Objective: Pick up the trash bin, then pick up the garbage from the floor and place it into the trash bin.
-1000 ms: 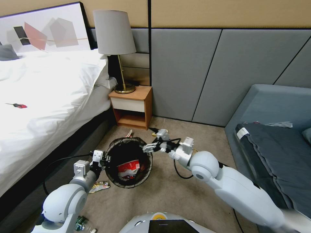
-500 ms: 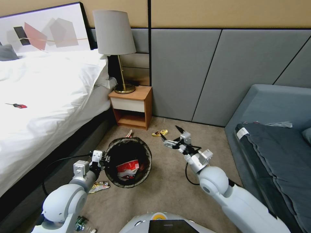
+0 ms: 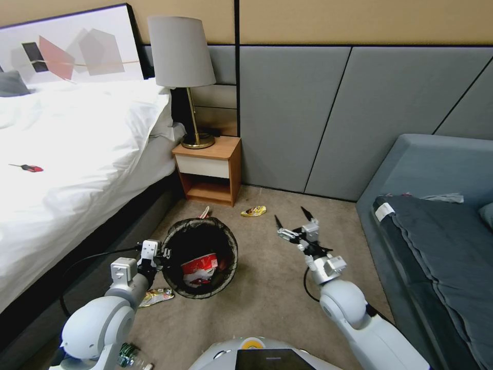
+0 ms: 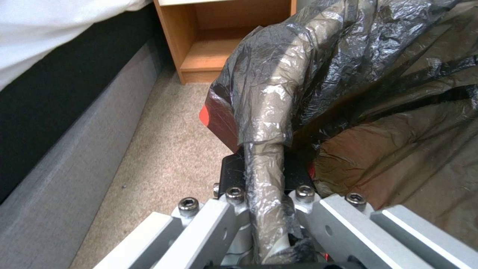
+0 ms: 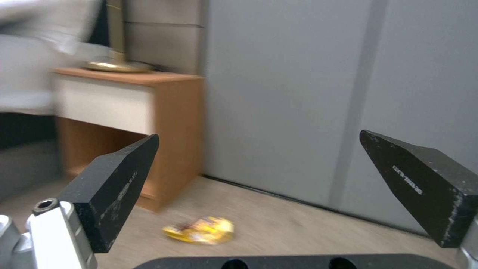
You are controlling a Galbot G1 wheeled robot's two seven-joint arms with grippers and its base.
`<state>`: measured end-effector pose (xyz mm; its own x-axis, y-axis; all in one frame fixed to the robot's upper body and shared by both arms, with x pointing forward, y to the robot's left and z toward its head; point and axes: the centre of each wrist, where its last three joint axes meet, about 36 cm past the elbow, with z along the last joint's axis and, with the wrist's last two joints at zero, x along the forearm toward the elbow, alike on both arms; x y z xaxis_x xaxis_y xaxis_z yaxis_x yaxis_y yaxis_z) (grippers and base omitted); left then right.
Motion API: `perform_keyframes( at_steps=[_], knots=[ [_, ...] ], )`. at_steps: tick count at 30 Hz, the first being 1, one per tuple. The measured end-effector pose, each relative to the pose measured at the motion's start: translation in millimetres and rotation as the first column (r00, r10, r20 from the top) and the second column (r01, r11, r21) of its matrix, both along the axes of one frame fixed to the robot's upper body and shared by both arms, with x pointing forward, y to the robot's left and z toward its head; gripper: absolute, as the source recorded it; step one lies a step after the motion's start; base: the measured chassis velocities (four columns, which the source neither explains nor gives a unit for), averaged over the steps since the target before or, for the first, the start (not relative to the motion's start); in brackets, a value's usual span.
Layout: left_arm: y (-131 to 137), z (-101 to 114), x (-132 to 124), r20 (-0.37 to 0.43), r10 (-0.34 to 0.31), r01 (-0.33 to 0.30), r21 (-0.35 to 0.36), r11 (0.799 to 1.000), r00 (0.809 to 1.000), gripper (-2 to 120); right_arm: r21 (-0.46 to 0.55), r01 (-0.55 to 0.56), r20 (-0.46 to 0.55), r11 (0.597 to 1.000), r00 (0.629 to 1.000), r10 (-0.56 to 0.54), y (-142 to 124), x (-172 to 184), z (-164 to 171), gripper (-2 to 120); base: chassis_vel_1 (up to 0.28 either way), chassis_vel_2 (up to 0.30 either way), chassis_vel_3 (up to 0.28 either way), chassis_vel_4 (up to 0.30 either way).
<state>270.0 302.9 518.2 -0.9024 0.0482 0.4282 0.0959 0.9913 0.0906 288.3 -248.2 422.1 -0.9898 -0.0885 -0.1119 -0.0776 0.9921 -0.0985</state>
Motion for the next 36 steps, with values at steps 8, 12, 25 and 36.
perform_keyframes(
  at_steps=[8, 12, 25, 36],
  knots=[
    [0, -3, 1, -0.006, 0.005, -0.005, -0.003, 1.0, 1.0, 1, -0.015, 0.083, -0.031, 0.996, 0.996, -0.083, -15, -40, -14, 100, 0.0, 0.0, 0.0, 0.0],
    [0, -3, 1, -0.006, 0.005, -0.005, -0.004, 1.0, 1.0, 1, -0.01, 0.082, -0.048, 0.997, 0.995, -0.082, -14, -55, -14, 100, 0.0, 0.0, 0.0, 0.0],
    [-2, -2, -3, -0.008, 0.005, -0.005, -0.001, 1.0, 1.0, 1, 0.026, 0.111, -0.065, 0.993, 0.992, -0.109, 9, -92, -12, 100, 0.0, 0.0, 0.0, 0.0],
    [-2, -2, -3, -0.01, 0.005, -0.005, 0.009, 1.0, 1.0, 1, 0.029, 0.121, -0.062, 0.992, 0.991, -0.119, 12, -92, -11, 100, 0.0, 0.0, 0.0, 0.0]
  ],
)
